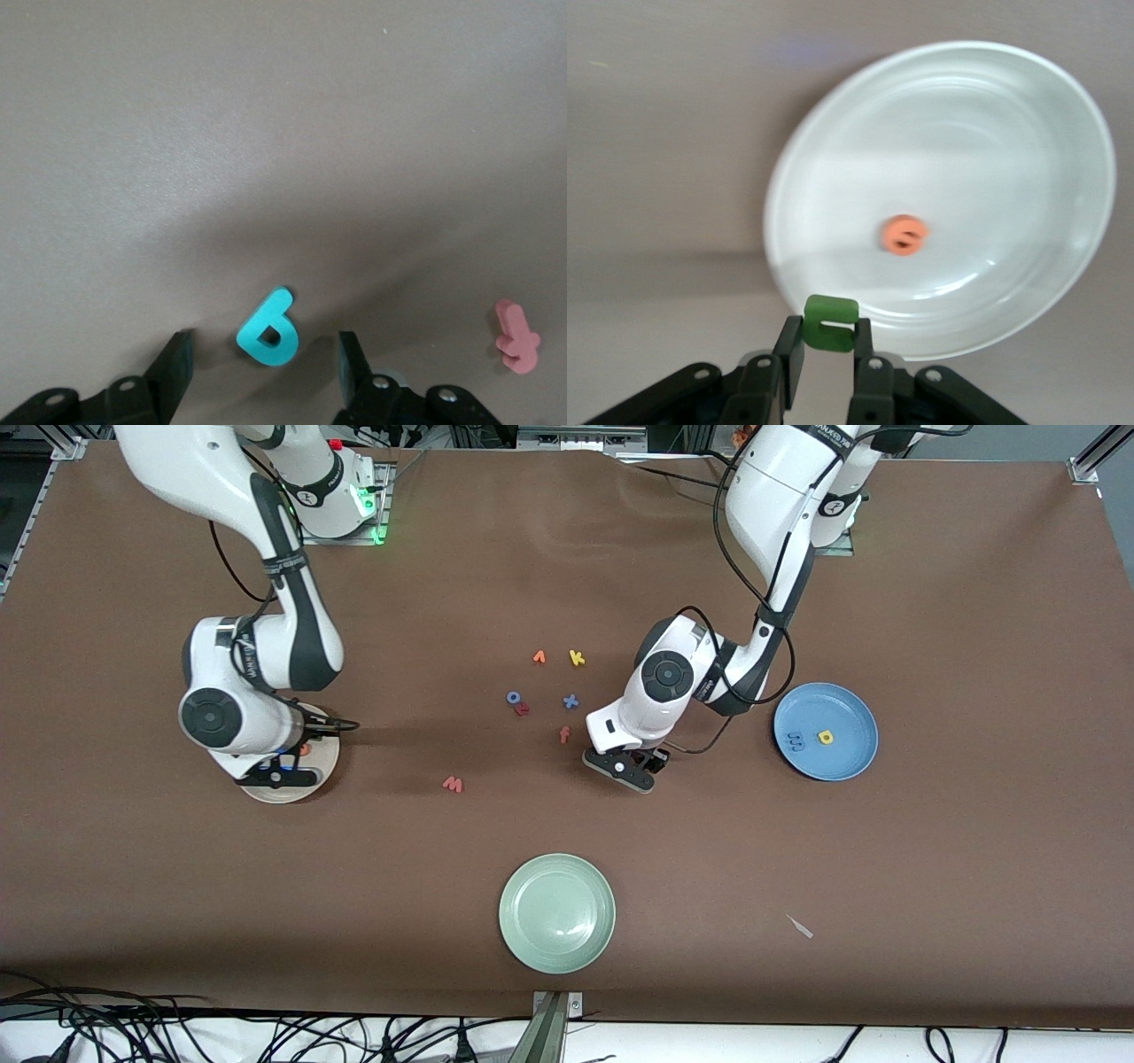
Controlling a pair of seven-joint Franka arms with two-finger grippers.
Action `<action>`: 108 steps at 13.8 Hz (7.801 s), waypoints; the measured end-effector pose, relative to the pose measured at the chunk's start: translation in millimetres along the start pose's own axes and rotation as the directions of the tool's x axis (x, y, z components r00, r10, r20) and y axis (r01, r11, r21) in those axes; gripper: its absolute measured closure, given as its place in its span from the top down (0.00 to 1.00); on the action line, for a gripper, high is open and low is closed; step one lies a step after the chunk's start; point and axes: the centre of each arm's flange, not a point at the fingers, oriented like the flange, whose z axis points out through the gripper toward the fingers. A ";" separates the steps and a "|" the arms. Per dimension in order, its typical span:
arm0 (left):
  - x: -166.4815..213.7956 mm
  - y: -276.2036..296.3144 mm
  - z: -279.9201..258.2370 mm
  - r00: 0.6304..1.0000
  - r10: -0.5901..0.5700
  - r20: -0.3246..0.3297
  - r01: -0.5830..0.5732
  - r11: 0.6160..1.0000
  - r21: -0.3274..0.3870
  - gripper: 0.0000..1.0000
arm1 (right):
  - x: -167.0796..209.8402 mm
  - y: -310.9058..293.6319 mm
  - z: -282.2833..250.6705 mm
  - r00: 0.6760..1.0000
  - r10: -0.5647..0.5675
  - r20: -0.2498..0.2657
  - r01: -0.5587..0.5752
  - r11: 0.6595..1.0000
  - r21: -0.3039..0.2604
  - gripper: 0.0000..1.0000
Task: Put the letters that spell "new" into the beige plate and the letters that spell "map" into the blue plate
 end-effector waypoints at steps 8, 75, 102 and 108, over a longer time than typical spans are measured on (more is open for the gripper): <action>3.3 -5.5 -1.0 1.000 -0.003 -0.012 0.003 1.000 0.008 0.42 | 11.0 19.2 -0.9 1.000 -0.023 -0.013 0.023 1.000 0.016 0.74; -151.7 -276.1 -517.7 0.837 -0.544 0.058 0.535 0.835 0.127 1.00 | 53.3 -228.4 19.1 0.938 0.280 -0.205 -0.225 0.940 0.256 0.42; -153.0 -286.1 -514.4 0.840 -0.533 0.095 0.521 0.844 0.128 1.00 | 24.8 24.0 3.5 0.992 -0.117 -0.047 0.122 0.986 0.111 0.47; -153.0 -286.0 -514.7 0.841 -0.533 0.095 0.520 0.844 0.128 1.00 | 26.1 8.4 -20.0 0.996 -0.087 -0.021 0.089 0.988 0.124 1.00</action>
